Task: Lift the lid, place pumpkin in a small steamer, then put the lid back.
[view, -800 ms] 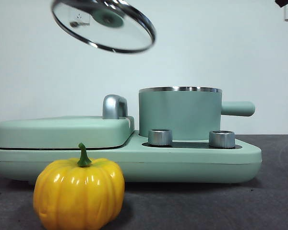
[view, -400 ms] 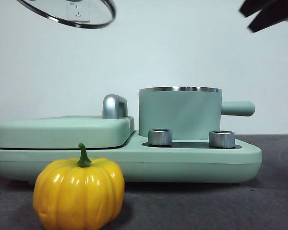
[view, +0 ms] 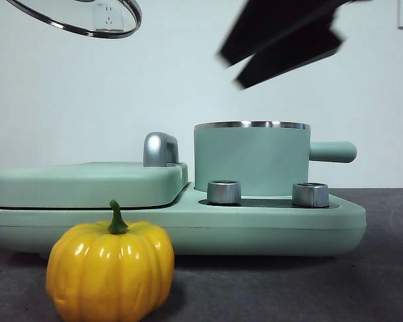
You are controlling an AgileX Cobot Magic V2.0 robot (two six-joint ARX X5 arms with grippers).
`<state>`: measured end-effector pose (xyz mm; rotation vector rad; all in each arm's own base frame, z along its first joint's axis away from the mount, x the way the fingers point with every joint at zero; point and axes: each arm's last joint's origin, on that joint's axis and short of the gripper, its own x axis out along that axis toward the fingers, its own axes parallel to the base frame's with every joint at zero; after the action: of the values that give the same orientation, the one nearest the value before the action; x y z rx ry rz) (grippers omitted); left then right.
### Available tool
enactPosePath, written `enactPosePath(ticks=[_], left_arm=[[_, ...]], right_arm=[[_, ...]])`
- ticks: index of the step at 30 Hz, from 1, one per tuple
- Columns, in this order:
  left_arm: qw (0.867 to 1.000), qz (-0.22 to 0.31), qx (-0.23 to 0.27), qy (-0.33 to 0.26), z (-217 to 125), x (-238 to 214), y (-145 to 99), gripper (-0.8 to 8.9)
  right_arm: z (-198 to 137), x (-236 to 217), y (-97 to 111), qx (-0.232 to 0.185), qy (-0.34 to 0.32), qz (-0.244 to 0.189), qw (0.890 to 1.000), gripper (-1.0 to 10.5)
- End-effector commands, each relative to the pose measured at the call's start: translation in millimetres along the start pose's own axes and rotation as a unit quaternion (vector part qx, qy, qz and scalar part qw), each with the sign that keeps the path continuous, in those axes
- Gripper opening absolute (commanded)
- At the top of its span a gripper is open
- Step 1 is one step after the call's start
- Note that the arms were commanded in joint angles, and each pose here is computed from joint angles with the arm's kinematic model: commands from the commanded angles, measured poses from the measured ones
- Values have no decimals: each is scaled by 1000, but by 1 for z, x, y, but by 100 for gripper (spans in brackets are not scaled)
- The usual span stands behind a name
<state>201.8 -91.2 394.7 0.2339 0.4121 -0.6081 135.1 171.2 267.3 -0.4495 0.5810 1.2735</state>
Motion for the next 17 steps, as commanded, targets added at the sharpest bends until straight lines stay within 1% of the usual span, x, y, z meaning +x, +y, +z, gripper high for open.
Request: enactPosePath(ticks=[1, 6, 9, 11, 15, 17], left_arm=[[1000, 6, 7, -20, 6, -2, 2, 10], [1000, 12, 6, -24, 6, -2, 5, 10], [1000, 13, 5, -24, 6, -3, 5, 10], [1000, 14, 4, -24, 6, -2, 6, 10], [1000, 16, 3, -24, 6, -3, 6, 10], [1000, 16, 3, -24, 6, -3, 6, 10]], right_arm=[[6, 19, 3, -8, 8, 21, 1000, 395], [4, 51, 9, -19, 36, 52, 998, 418], [3, 66, 12, -25, 44, 63, 997, 424], [2, 75, 14, -29, 46, 66, 996, 424], [2, 92, 13, -38, 45, 50, 997, 432], [1, 97, 12, -39, 43, 49, 997, 437]])
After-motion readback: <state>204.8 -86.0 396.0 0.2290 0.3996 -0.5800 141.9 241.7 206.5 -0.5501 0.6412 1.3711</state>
